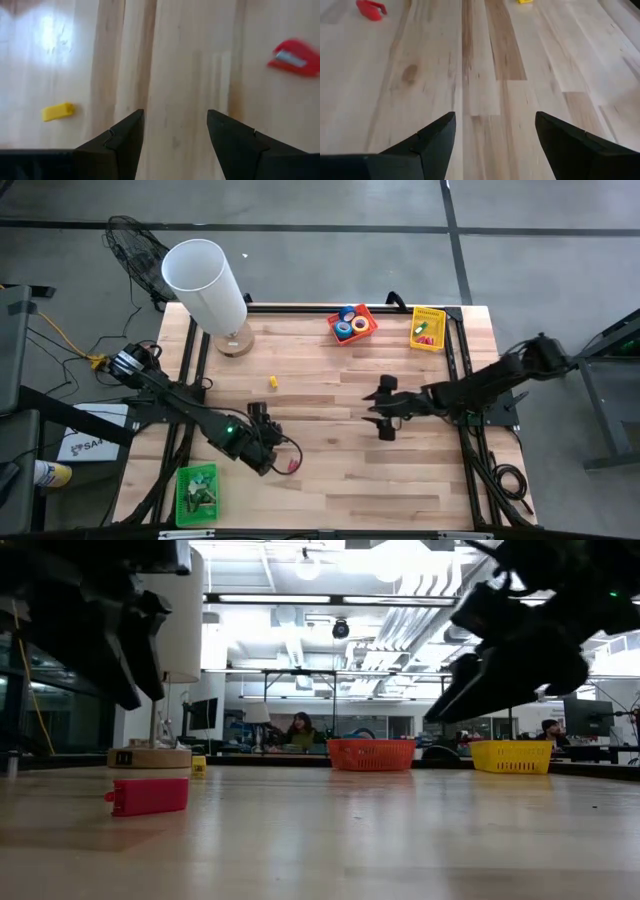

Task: Pick and place Stapler, Stapler remover, tape
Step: Put the mini red stapler into the yellow bin

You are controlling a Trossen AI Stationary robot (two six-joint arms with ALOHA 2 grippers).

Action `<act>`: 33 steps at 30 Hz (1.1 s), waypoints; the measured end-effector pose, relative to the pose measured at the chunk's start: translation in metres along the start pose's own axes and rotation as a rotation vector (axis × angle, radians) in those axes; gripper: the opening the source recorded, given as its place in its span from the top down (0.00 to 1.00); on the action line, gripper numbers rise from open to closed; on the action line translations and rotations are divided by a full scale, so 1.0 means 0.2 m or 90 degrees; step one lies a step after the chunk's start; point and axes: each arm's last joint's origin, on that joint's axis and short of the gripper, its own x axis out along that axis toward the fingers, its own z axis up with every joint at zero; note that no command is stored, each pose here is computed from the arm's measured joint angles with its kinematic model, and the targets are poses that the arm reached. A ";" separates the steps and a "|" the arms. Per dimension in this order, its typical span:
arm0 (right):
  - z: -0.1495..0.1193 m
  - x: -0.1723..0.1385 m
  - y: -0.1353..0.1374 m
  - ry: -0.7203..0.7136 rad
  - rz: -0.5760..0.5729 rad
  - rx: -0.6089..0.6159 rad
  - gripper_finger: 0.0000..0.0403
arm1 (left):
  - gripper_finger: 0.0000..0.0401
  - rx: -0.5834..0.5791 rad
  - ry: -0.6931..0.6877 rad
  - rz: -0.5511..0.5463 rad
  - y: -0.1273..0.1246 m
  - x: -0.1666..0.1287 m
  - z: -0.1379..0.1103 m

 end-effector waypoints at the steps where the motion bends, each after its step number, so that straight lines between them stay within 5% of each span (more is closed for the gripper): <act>1: -0.01 -0.01 0.00 -0.008 0.002 0.007 0.34 | 0.47 -0.010 -0.006 -0.004 0.00 0.00 0.00; 13: -0.09 -0.06 0.04 -0.006 0.033 -0.010 0.34 | 0.47 -0.151 -0.033 -0.037 -0.05 0.03 0.03; 23: -0.10 -0.07 0.08 -0.004 0.050 -0.086 0.34 | 0.47 -0.256 -0.017 -0.078 -0.18 0.21 0.04; 33: -0.15 -0.07 0.08 0.060 0.051 -0.121 0.34 | 0.47 -0.351 -0.024 -0.138 -0.22 0.18 0.09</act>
